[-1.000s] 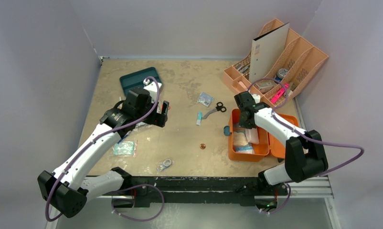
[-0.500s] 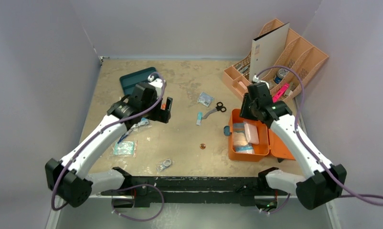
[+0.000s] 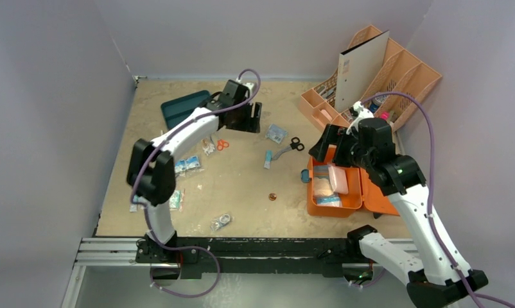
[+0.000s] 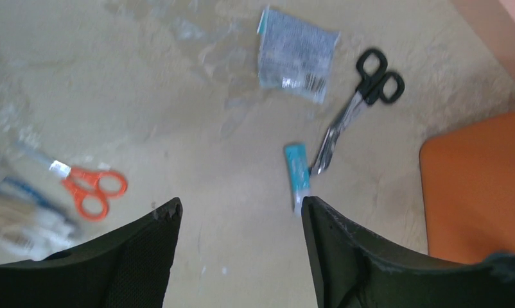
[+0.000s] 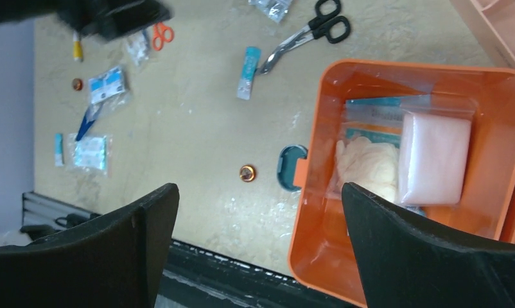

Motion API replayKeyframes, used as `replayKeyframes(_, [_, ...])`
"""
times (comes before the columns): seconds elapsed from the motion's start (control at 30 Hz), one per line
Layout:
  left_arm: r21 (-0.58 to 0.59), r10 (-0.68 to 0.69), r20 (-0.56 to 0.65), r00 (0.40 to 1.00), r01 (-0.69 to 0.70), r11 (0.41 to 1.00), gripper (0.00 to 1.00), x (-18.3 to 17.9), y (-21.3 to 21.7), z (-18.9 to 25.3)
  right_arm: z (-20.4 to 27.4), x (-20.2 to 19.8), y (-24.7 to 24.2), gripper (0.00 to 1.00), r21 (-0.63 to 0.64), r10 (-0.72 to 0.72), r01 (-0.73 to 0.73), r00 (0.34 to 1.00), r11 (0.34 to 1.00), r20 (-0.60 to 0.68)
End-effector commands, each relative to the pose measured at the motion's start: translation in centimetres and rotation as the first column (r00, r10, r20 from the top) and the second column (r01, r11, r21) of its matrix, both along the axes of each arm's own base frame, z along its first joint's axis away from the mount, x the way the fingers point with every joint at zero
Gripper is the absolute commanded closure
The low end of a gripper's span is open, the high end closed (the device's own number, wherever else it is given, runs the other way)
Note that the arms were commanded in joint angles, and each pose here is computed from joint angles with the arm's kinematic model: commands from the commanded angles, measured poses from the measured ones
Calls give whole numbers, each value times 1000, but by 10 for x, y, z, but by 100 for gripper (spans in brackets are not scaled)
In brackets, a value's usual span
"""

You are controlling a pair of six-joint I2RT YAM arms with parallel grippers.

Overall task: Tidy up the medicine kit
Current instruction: Pick up the medical item at the center of the board.

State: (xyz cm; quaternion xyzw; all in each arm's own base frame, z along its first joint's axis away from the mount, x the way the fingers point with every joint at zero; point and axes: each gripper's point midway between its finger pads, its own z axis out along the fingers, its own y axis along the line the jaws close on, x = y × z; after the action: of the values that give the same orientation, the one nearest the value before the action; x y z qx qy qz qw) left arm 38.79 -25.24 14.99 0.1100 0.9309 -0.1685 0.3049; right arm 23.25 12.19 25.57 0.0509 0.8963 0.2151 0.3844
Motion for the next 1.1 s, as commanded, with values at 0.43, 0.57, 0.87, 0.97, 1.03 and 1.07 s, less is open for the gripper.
replayKeyframes(0.43, [-196,-29,-32,999,22,980,53,101,-96,-80,18,-25,10,1,67,90,-90,996,994,9])
replayKeyframes(0.57, [-177,-28,-48,998,19,984,57,102,-95,-97,16,-23,9,1,56,86,-86,996,995,3])
replayKeyframes(0.87, [-159,-49,-97,994,33,987,64,93,-100,-122,14,-21,7,1,40,78,-78,997,996,-2])
replayKeyframes(0.97, [-102,-23,-95,995,13,995,68,90,-95,-125,15,-21,7,1,39,76,-76,997,996,-1])
replayKeyframes(1.03, [-74,-12,-100,995,5,997,70,86,-94,-128,15,-21,6,1,39,75,-75,997,996,3])
replayKeyframes(1.07, [-56,-5,-103,995,-1,998,72,84,-92,-130,16,-21,6,1,38,74,-74,997,996,4])
